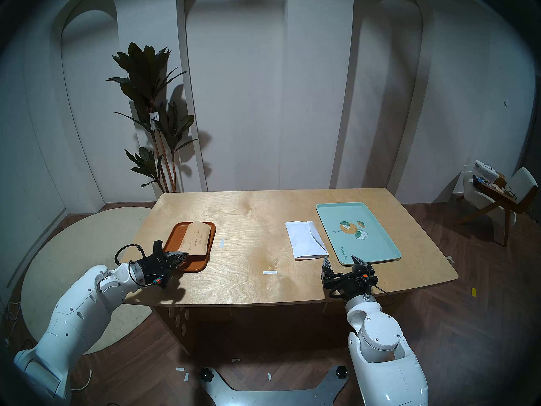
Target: Sort the mail into the trays, one tray per recipient
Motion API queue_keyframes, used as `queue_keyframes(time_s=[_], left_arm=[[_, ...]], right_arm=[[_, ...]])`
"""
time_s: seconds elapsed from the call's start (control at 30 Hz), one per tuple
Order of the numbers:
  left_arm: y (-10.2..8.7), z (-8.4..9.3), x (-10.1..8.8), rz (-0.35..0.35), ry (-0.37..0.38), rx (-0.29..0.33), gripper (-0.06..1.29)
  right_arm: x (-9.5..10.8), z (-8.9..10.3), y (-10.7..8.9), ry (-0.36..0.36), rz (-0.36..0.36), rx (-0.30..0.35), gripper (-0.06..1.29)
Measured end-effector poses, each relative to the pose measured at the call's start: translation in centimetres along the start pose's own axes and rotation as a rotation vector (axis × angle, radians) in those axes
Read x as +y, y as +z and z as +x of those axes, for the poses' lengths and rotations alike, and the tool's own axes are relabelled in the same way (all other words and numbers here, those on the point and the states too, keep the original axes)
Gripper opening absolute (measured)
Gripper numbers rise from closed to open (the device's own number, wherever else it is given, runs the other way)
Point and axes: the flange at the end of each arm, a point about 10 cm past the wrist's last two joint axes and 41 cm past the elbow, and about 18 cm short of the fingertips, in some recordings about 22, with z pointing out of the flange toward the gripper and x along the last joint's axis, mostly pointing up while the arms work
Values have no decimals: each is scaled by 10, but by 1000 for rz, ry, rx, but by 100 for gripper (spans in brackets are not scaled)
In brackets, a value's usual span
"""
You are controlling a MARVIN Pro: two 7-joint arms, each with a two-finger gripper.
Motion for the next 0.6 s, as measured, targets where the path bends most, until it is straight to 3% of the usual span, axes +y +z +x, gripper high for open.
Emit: queue_keyframes(time_s=[0.27,0.6], left_arm=[[-10,-5,-18,-13,21,-8,-3],[-23,-9,-9,-72,3,-6,-3]], right_arm=[[0,0,0,0,0,0,125],[0,0,0,0,0,0,125]])
